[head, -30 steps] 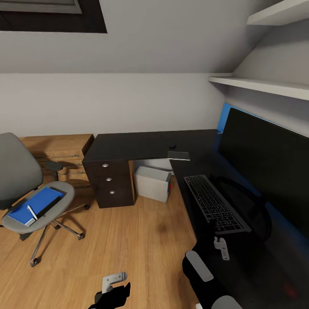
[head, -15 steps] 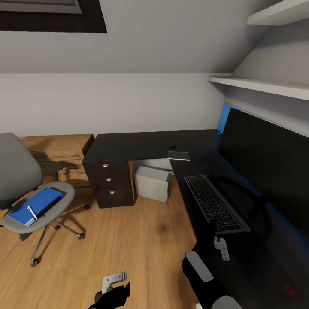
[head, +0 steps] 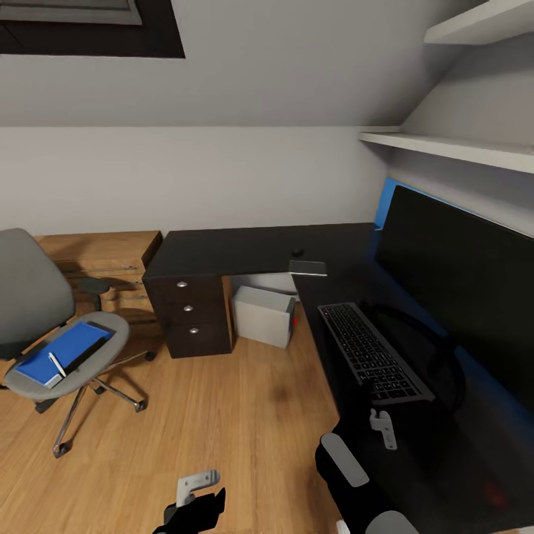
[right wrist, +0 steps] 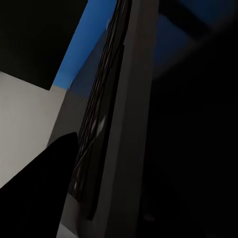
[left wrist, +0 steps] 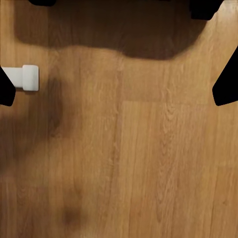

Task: In the bedroom, organize the workspace by keeping the computer under the desk, ensuring the monitor is on the desk, placing the keyboard on the desk next to the monitor, placing the mouse on the desk next to the keyboard, moving the folder from the swivel chair onto the desk next to the mouse, stacking the notebook on top of the folder with the pen on top of the notebook, and positioning the swivel chair next to the desk.

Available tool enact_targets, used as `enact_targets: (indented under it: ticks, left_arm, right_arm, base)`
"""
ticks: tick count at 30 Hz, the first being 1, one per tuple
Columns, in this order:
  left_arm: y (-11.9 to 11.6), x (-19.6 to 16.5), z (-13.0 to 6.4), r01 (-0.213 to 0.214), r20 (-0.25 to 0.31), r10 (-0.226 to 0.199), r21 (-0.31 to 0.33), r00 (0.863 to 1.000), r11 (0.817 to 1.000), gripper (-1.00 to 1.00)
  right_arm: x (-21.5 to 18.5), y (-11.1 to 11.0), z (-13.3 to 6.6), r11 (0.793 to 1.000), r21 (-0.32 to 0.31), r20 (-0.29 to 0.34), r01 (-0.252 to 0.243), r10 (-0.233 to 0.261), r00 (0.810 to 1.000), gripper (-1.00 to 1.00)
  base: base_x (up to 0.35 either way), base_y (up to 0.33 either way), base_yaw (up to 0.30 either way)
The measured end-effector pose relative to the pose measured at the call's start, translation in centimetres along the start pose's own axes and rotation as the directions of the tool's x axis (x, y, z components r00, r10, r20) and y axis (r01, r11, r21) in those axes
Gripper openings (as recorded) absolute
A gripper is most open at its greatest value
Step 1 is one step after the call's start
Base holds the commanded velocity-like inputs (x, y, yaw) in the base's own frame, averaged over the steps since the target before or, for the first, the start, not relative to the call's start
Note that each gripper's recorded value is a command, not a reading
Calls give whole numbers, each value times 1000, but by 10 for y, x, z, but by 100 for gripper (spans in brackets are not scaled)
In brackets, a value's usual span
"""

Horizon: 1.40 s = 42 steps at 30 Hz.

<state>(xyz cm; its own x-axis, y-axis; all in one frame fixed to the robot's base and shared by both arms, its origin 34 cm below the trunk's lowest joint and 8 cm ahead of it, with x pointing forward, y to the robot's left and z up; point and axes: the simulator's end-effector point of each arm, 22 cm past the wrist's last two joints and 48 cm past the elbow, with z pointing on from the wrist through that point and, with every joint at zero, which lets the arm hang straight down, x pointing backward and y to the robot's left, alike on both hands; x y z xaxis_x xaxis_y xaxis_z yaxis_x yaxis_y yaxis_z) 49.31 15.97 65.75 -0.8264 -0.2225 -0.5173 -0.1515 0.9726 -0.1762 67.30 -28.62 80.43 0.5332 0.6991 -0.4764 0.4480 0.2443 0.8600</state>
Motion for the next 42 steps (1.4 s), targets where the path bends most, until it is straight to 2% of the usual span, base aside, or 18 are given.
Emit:
enact_targets:
  ticks: [24,41,42]
  left_arm:
    - [0,0,0,-1,1,1,1,1000,1000,100]
    - [0,0,0,-1,0,1,0,1000,1000,100]
    - [0,1,0,-1,-1,1,0,1000,1000,100]
  right_arm:
    - [0,1,0,1000,-8,0,7,-7,1000,-100]
    - [0,0,0,1000,-3,0,4,-4,1000,-100]
    - [0,0,0,1000,-2,0,4,-4,1000,100]
  base:
    - [25,-60,0]
    - [0,-4,0]
    - [0,0,0]
